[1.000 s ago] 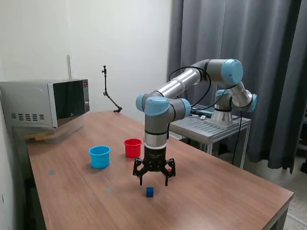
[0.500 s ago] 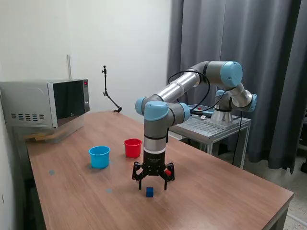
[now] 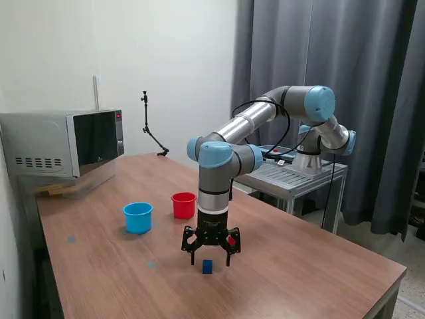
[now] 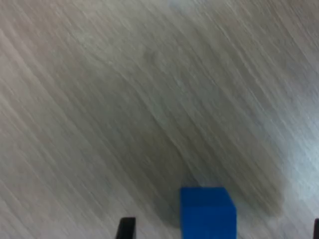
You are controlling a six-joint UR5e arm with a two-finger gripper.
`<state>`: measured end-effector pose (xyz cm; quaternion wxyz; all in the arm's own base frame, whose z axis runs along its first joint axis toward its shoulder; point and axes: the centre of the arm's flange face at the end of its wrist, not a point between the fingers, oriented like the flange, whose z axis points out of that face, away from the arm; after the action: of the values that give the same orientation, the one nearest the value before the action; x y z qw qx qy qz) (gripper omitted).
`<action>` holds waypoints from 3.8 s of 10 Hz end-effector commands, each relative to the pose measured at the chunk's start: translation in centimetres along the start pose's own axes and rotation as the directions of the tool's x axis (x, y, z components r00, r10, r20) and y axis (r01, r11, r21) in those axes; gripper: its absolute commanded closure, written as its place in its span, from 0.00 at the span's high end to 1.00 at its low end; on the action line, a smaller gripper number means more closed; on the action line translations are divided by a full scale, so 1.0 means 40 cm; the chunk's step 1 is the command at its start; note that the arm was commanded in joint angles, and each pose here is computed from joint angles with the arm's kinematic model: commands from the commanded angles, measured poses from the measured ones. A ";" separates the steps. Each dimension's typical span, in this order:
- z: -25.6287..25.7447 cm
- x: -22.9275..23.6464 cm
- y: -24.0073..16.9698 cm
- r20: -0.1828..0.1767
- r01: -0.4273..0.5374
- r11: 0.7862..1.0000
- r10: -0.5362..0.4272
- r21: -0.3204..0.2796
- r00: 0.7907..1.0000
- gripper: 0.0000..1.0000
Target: Place red objects in the red bin, and blue objects in the blue bin.
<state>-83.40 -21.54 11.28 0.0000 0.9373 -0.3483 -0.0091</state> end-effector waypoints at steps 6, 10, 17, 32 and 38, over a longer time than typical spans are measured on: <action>0.005 -0.001 -0.004 -0.004 -0.003 1.000 0.003 0.004 1.000 0.00; 0.003 0.005 -0.001 -0.006 -0.008 1.000 0.008 0.008 1.000 0.00; -0.266 -0.031 -0.079 0.039 -0.176 0.984 0.177 -0.025 0.984 0.00; -0.523 -0.281 -0.396 0.097 -0.883 0.464 0.884 -0.073 0.457 0.00; -0.524 -0.458 -0.570 0.087 -0.969 0.225 0.972 -0.105 0.217 0.00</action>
<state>-81.65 5.52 32.52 -0.0067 0.5328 -0.8432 -0.0722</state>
